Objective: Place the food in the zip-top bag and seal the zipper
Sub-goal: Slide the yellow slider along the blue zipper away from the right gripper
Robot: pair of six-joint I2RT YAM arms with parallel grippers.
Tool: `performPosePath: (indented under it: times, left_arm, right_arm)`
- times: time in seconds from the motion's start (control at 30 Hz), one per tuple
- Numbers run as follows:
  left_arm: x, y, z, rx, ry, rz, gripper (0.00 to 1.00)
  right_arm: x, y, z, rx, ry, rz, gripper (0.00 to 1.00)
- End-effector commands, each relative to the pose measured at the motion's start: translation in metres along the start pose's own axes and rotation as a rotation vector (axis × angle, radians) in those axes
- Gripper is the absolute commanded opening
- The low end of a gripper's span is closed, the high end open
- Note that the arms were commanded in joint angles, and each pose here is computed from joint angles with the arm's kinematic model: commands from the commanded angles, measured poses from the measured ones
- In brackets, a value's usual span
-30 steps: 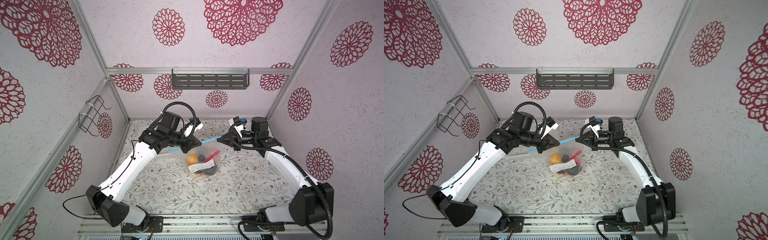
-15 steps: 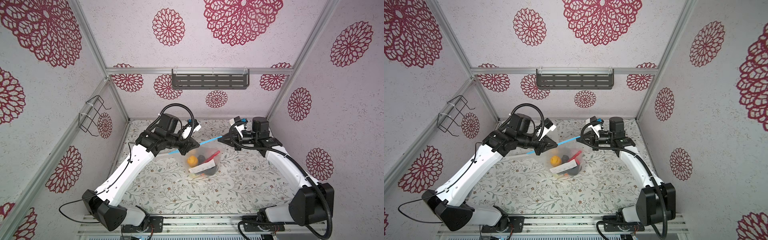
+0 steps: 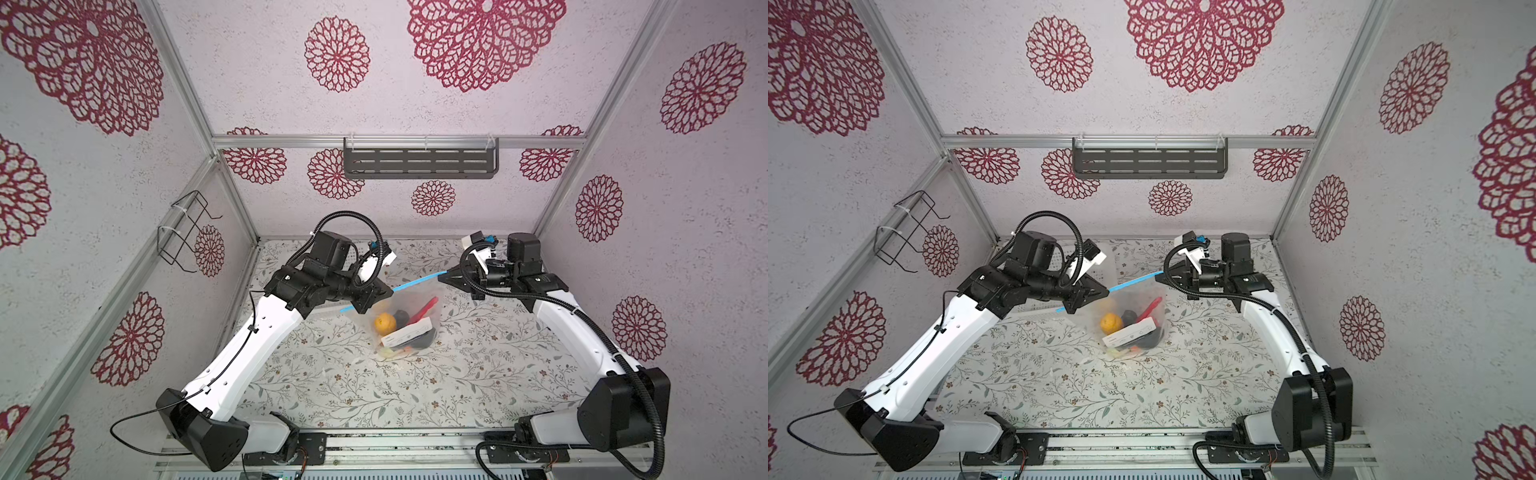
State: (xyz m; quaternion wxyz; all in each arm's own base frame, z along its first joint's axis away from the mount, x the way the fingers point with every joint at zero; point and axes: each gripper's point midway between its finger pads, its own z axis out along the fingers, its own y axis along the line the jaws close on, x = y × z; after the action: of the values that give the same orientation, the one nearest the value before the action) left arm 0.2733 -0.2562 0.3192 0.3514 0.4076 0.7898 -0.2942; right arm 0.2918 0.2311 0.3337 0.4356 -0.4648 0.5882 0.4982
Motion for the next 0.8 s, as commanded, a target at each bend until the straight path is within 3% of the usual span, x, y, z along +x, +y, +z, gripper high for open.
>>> performPosePath:
  times: [0.0,0.77]
  left_arm:
    - [0.009,0.003,-0.016,-0.04,0.016,-0.02,0.1]
    - [0.023,0.0,-0.033,-0.088,0.026,-0.055,0.1]
  right_arm:
    - [-0.026,0.001,-0.014,0.056,-0.022,-0.104,0.0]
    - [-0.018,-0.007,-0.014,0.1,0.023,-0.093,0.0]
